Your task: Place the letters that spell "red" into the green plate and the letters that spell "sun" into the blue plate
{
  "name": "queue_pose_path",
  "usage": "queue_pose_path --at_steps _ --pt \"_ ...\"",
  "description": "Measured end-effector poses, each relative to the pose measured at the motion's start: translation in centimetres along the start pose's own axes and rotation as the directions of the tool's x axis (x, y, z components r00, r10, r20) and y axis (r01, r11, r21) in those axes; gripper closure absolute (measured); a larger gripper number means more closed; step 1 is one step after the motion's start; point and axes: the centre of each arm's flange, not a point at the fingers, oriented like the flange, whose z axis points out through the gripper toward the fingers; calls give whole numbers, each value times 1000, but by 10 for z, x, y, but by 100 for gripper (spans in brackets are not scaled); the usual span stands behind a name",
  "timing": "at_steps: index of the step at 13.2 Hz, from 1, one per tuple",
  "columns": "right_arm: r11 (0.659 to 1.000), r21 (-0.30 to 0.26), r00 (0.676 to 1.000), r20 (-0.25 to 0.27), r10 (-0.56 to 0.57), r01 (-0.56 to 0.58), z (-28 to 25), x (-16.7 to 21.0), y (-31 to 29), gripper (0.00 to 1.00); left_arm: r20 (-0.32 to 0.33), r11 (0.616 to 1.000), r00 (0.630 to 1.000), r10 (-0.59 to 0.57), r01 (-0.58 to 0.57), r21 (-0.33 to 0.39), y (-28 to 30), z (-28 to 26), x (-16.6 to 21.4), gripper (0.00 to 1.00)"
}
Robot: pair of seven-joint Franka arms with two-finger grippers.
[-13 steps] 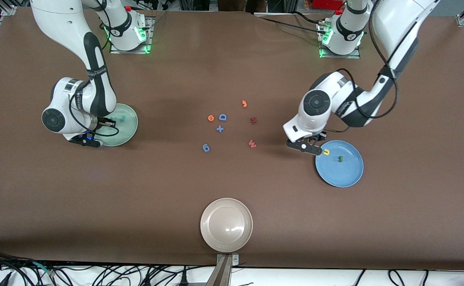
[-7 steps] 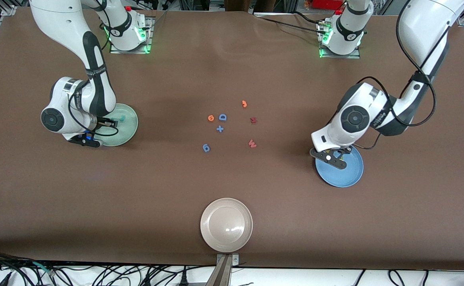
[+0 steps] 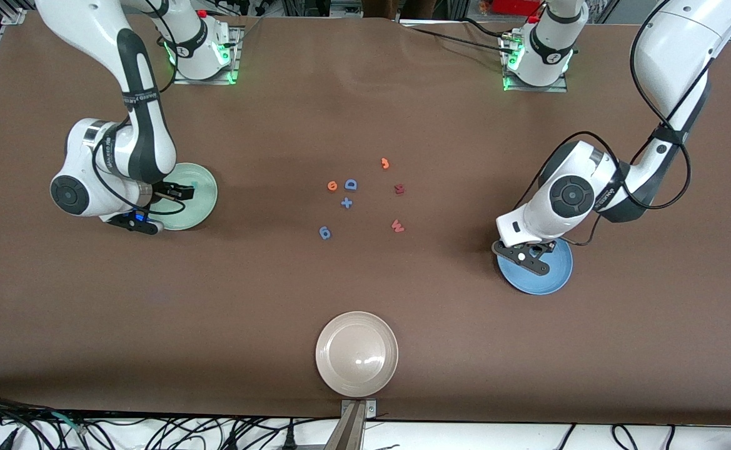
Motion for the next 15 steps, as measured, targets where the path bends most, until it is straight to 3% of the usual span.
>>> queue_pose_path --at_steps 6,10,15 --pt "984 82 987 7 158 -158 -1 -56 -133 13 -9 1000 1000 2 -2 5 -9 -3 2 1" --pt "962 114 964 -66 258 -250 15 -93 -207 12 9 999 1000 0 0 32 -9 -36 7 0" --pt "930 184 930 -130 343 -317 51 -123 -271 10 96 996 991 -93 92 18 -21 -137 2 0"
